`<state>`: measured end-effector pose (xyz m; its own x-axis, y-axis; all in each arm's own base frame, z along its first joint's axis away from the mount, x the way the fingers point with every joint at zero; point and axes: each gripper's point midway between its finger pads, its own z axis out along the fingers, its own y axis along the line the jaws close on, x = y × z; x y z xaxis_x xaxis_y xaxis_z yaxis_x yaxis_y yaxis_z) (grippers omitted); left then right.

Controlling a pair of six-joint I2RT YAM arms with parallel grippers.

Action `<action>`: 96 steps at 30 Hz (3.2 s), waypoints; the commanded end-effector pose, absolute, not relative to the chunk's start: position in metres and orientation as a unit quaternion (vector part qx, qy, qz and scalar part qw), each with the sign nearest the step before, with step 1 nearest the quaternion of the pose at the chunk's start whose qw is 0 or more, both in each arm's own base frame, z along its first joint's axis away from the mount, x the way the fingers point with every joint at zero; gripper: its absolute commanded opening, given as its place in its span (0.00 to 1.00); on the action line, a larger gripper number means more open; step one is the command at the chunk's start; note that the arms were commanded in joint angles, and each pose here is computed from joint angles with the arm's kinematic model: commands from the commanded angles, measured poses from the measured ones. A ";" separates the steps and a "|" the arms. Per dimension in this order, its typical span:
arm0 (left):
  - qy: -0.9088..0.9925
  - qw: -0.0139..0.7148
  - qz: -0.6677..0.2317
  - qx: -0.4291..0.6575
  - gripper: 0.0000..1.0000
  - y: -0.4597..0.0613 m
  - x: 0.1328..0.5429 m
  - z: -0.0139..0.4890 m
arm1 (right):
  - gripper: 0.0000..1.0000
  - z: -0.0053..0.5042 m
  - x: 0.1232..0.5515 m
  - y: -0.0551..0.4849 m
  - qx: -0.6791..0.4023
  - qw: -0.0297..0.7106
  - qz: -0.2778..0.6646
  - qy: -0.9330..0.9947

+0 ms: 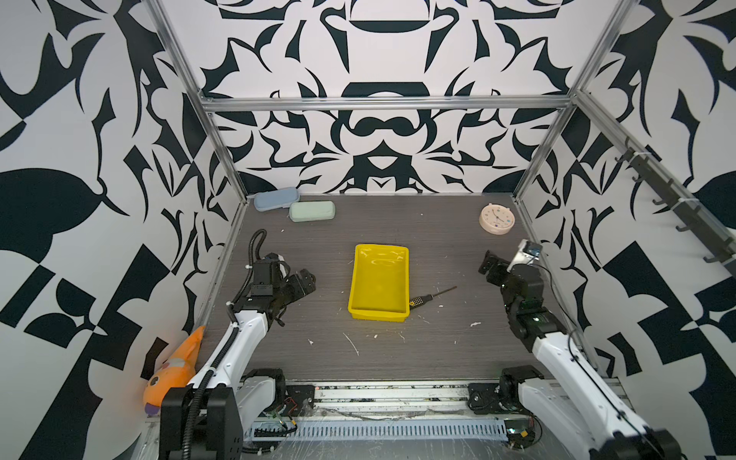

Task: Put the screwdriver in the bin
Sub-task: Pick up the screwdriver from the center of the table.

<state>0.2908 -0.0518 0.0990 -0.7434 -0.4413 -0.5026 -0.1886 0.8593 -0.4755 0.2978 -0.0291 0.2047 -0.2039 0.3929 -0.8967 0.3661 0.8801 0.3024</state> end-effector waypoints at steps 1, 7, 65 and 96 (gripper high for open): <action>0.911 0.313 -0.199 -0.180 0.99 -0.050 0.289 0.105 | 1.00 0.152 0.252 -0.044 0.313 0.494 -0.013 0.811; 0.903 0.325 -0.184 -0.213 0.99 -0.040 0.278 0.101 | 1.00 0.136 0.243 -0.034 0.329 0.467 0.022 0.821; 0.835 0.423 -0.235 -0.262 0.99 -0.034 0.255 0.107 | 0.62 0.042 0.275 0.212 0.530 0.077 0.189 0.823; 0.835 0.419 -0.247 -0.259 0.99 -0.038 0.256 0.106 | 0.10 0.117 0.237 0.144 0.431 0.234 0.112 0.864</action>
